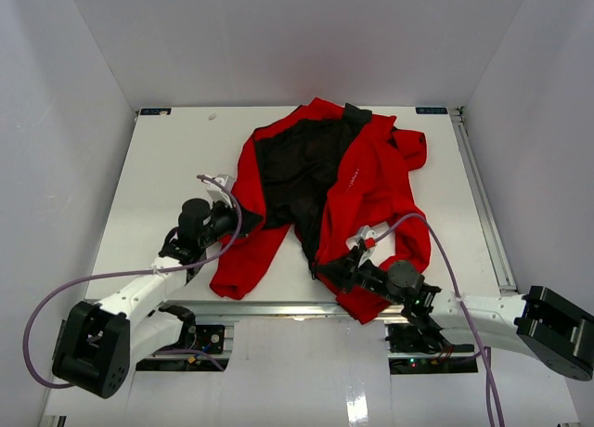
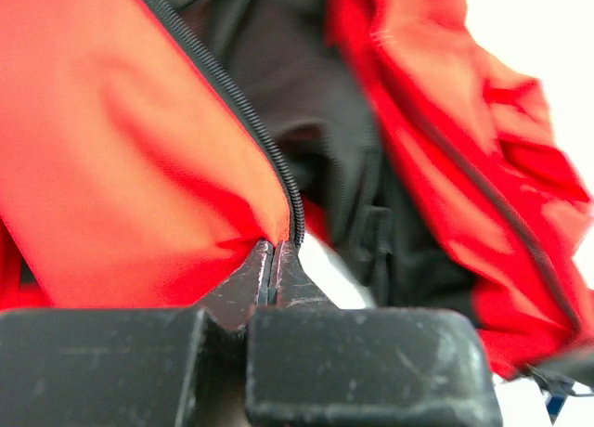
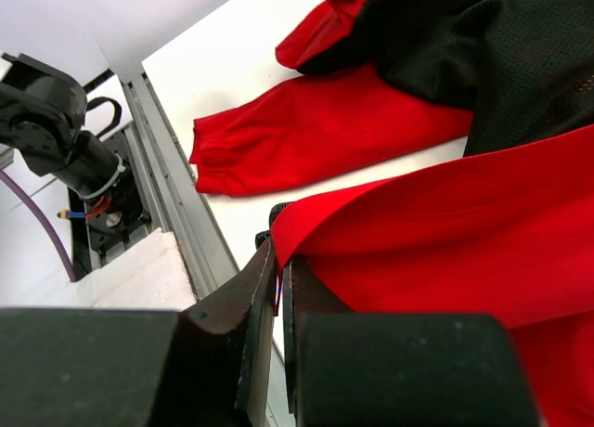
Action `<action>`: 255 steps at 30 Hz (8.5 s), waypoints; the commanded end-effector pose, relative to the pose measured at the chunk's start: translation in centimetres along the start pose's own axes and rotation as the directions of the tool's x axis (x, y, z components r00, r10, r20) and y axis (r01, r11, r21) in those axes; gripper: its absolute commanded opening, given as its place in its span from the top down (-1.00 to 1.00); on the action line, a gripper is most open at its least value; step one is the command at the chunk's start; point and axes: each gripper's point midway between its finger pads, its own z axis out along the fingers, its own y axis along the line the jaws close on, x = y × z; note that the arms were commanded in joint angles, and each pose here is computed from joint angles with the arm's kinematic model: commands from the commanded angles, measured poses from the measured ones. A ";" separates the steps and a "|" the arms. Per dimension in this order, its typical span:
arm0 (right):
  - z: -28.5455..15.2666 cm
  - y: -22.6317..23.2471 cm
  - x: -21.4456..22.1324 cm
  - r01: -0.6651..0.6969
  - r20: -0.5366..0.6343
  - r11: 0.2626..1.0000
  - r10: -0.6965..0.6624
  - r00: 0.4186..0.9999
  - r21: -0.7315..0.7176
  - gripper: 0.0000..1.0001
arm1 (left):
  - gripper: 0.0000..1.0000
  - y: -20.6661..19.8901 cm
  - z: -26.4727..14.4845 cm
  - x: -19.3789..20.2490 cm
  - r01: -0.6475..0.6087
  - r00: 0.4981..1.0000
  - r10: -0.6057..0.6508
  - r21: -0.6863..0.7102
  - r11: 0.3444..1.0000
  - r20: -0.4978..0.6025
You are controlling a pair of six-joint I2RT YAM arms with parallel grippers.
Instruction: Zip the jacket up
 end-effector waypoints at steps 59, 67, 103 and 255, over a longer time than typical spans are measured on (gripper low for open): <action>8.5 4.6 -11.1 0.090 0.220 0.985 -0.057 0.974 -0.147 0.84 | 1.00 -11.3 -10.0 -0.7 -0.374 0.854 0.053 0.540 0.754 0.517; 8.7 4.8 -11.6 0.081 0.229 0.985 -0.045 0.972 -0.150 0.84 | 1.00 -11.5 -10.3 -0.6 -0.389 0.847 0.060 0.540 0.746 0.528; 8.4 5.2 -12.9 0.042 0.270 0.987 0.001 0.963 -0.154 0.84 | 1.00 -11.4 -9.8 -0.2 -0.407 0.841 0.084 0.523 0.749 0.535; 8.3 4.1 -10.0 0.072 0.101 0.977 -0.052 0.993 -0.201 0.84 | 0.54 -11.5 -6.2 1.6 -0.295 0.930 0.089 0.583 0.757 0.356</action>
